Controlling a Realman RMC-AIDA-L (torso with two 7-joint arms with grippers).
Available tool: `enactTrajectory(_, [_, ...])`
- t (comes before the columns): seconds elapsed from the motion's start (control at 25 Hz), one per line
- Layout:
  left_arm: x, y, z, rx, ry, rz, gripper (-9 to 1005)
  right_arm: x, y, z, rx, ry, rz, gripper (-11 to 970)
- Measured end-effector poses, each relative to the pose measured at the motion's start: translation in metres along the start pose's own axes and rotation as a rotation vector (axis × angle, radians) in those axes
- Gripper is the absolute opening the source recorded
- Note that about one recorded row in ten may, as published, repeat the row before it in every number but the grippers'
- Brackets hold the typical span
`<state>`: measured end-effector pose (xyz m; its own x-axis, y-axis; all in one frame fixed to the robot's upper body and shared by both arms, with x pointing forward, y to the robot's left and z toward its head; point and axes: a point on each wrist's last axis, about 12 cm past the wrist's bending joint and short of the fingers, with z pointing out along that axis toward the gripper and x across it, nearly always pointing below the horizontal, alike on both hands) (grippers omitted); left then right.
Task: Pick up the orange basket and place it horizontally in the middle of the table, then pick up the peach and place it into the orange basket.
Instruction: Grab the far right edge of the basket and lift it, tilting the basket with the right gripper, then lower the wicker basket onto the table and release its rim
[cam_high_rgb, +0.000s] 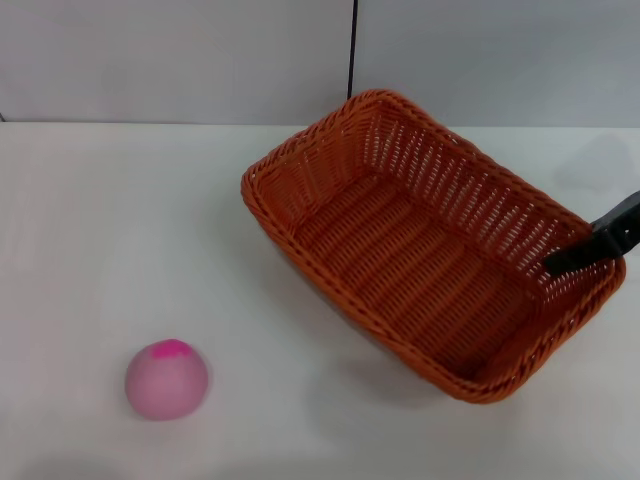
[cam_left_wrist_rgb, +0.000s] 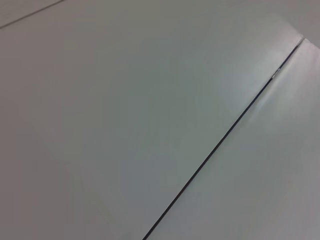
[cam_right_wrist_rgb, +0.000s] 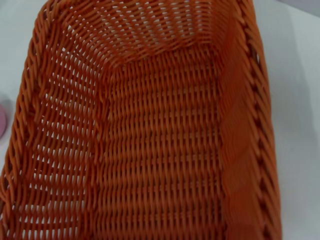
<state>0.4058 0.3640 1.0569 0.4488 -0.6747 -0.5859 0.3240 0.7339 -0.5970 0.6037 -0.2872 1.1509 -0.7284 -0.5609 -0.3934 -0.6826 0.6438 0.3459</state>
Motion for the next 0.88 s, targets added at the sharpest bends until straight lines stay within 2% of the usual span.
enactTrajectory(0.12, [0.000,0.000,-0.001,-0.002,0.001,0.001,634,0.001,0.000,-0.001,-0.001,-0.006,-0.001,398])
enactTrajectory(0.48, [-0.001,0.000,-0.001,-0.004,-0.001,0.003,632,0.005,-0.002,-0.006,-0.018,-0.053,-0.009,222])
enactTrajectory(0.56, [-0.001,0.001,-0.001,-0.005,-0.001,0.004,632,0.007,-0.003,-0.012,-0.041,-0.103,-0.013,183])
enactTrajectory(0.88, [-0.001,0.001,-0.002,-0.008,-0.002,0.005,630,0.008,0.002,-0.057,-0.127,-0.401,-0.113,180])
